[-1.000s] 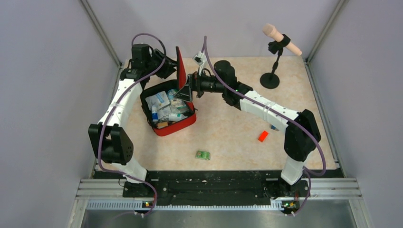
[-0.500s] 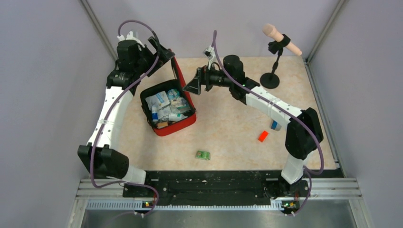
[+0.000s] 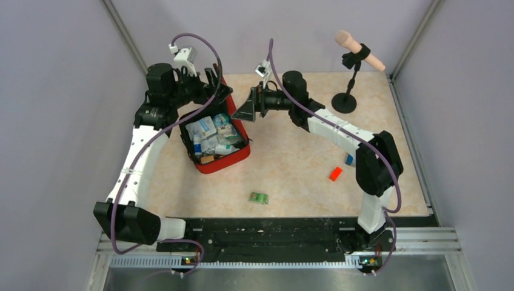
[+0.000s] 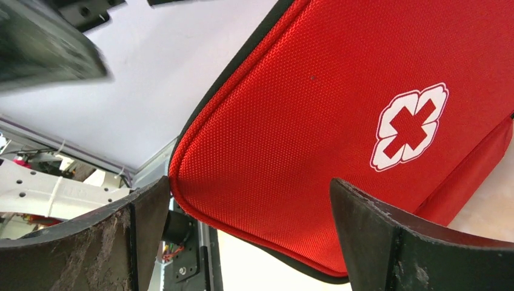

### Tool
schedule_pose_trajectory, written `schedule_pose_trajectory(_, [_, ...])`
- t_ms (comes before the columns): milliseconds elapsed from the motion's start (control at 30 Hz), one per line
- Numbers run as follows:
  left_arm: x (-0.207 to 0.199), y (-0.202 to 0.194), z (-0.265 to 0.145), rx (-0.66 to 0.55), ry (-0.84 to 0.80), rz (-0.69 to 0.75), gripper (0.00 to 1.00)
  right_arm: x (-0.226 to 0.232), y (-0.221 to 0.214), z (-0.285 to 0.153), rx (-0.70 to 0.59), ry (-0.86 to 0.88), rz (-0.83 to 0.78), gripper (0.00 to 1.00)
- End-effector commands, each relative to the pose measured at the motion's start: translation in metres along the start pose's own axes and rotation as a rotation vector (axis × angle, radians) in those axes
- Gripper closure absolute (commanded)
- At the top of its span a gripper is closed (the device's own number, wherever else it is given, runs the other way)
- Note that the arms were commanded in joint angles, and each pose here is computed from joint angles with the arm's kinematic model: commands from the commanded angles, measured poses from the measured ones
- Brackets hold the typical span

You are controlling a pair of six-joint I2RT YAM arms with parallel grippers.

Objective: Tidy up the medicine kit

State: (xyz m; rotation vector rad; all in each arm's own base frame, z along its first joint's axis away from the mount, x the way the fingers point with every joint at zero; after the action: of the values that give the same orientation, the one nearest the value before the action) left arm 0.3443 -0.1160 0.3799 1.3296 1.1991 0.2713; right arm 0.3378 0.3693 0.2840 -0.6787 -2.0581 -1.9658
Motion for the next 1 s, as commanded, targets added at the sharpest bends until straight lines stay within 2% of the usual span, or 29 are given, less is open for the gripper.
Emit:
schedule_pose_trajectory(0, [0.001,-0.006,-0.003,-0.017,-0.021,0.073,0.01,-0.006,0.014,-0.001,-0.008,-0.052,-0.065,0.01])
schedule_pose_trajectory(67, [0.003,-0.011,-0.006,-0.021,-0.008,0.055,0.01,-0.006,0.016,-0.005,-0.007,-0.061,-0.085,0.01])
schedule_pose_trajectory(233, [-0.005,-0.022,-0.001,0.022,-0.095,-0.045,0.02,-0.008,0.019,-0.010,-0.002,-0.085,-0.136,0.01])
schedule_pose_trajectory(433, [-0.003,-0.029,0.019,0.069,-0.158,-0.161,0.15,0.007,0.016,-0.015,0.008,0.025,-0.218,0.01])
schedule_pose_trajectory(533, [-0.006,-0.028,0.024,0.067,-0.195,-0.214,0.20,0.015,0.020,-0.015,-0.104,0.041,-0.052,0.01])
schedule_pose_trajectory(600, [-0.006,-0.026,0.027,0.058,-0.200,-0.223,0.22,0.021,0.015,-0.014,-0.124,0.094,0.054,0.01])
schedule_pose_trajectory(733, [-0.005,-0.023,0.031,0.056,-0.201,-0.227,0.22,0.025,0.012,-0.008,-0.103,0.144,0.060,0.02])
schedule_pose_trajectory(833, [-0.003,-0.024,0.034,0.060,-0.197,-0.236,0.22,0.028,0.019,0.000,-0.076,0.131,0.005,0.22])
schedule_pose_trajectory(900, [-0.002,-0.024,0.035,0.062,-0.191,-0.238,0.22,0.027,0.025,0.005,-0.069,0.088,-0.027,0.27])
schedule_pose_trajectory(967, [-0.001,-0.024,0.034,0.060,-0.182,-0.234,0.22,0.022,0.025,0.009,-0.050,0.032,-0.042,0.28])
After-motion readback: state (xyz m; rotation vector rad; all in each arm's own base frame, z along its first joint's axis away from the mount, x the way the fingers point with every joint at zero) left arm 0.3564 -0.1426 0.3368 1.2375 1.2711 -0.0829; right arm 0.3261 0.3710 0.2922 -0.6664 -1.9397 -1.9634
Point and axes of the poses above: each gripper's point midway between its finger pads, its own z axis out along the fingers, its own x axis along the line the jaws close on, y = z × x, the point moved 5 cm from there along -z, back along the fingers, and after that the axes turned 8 degrees about -z, right-handed, at the moved point
